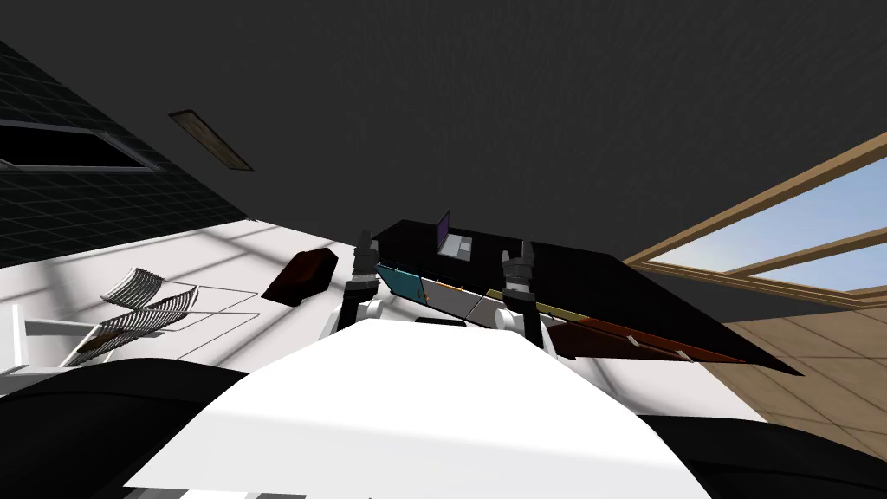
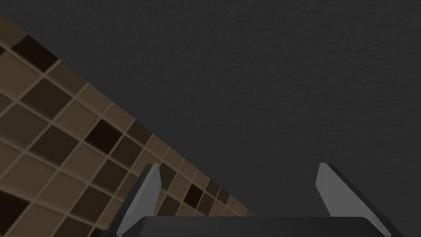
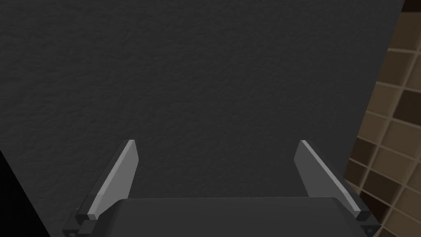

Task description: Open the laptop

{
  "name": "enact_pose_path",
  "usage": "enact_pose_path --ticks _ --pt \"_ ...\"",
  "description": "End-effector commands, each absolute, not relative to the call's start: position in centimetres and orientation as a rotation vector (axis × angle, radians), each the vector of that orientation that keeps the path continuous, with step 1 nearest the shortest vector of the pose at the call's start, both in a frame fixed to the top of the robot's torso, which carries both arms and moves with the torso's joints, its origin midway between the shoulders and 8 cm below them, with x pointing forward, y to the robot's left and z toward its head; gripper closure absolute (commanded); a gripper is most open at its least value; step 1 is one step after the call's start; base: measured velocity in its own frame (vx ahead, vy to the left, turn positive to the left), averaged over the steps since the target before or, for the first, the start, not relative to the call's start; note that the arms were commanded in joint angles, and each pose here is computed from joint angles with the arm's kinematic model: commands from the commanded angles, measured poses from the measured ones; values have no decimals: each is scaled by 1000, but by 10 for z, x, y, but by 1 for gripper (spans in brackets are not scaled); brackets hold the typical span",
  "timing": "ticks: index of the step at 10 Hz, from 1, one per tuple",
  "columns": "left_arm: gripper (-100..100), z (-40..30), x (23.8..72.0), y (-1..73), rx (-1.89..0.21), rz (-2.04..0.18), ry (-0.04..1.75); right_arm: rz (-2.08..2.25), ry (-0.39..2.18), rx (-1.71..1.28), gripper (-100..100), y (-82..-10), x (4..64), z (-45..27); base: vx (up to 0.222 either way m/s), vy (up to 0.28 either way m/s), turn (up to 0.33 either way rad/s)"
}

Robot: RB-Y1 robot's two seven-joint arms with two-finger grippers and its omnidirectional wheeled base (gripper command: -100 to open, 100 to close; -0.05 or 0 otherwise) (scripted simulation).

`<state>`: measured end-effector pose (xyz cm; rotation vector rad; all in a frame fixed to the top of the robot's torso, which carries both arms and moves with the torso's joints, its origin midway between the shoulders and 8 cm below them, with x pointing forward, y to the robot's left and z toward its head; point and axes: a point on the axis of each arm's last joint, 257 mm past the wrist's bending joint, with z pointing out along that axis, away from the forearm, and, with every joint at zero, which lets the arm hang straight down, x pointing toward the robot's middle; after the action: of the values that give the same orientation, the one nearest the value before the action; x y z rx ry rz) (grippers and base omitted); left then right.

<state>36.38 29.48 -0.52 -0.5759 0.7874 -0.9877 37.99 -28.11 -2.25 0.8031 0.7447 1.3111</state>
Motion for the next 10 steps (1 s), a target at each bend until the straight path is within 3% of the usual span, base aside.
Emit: enact_pose_path --ticks 1,9,10 --pt "0 -5 364 295 -576 -988 787 1311 745 803 0 -281 380 -23 0 0 0" --pt "0 -5 364 295 -576 -988 787 1311 744 803 0 -281 380 -22 0 0 0" --pt "0 -5 364 295 -576 -988 787 1276 800 774 -100 -284 382 -28 -44 84 -19"
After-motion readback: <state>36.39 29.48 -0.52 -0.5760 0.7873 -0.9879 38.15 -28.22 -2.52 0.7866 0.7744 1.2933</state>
